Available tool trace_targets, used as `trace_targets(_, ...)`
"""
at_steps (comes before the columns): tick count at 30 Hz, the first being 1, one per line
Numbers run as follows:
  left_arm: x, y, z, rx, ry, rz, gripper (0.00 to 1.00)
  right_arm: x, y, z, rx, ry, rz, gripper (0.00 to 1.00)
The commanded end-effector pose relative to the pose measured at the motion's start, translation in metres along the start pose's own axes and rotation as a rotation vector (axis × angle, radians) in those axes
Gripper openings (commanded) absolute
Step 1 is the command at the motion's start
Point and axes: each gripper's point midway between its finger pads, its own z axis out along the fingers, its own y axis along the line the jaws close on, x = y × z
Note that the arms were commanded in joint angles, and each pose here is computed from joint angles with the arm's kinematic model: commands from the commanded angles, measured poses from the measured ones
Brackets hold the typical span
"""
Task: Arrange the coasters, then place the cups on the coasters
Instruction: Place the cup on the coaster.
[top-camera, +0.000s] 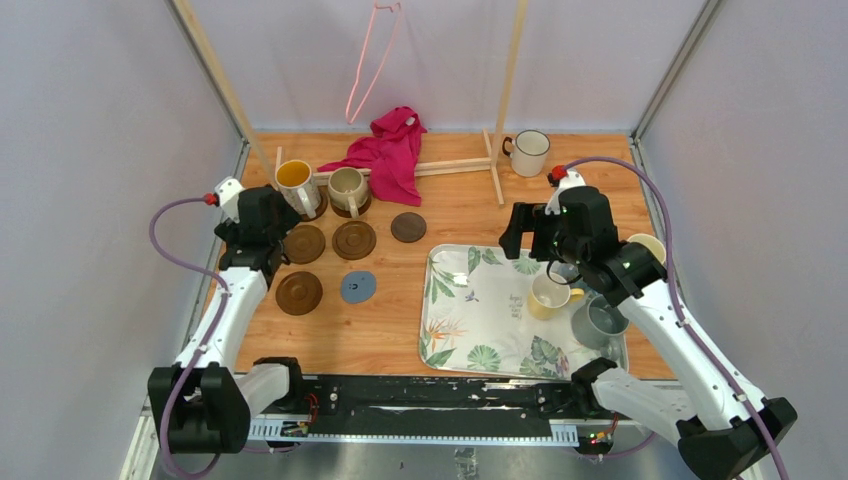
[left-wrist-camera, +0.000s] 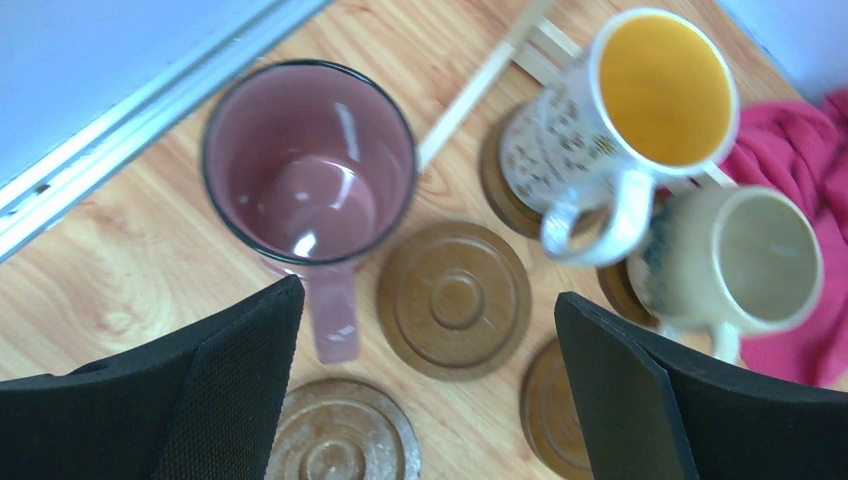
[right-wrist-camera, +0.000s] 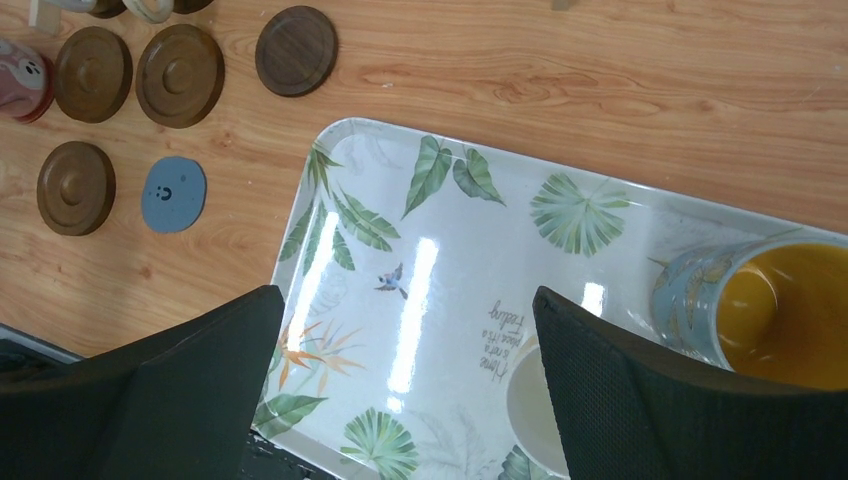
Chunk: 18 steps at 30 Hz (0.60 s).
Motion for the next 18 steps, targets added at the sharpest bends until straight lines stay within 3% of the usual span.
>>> trace_targets(1, 0.022, -0.033, -0.025, 0.147, 0.070, 0.104, 1.00, 0.013, -0.019, -0.006, 0.082, 0.012, 0.055, 1.00)
trace_targets(18, 0.110, -0.148, -0.122, 0.622, 0.254, 0.374, 1.00, 0.061, -0.069, -0.020, 0.306, 0.077, 0.150, 1.00)
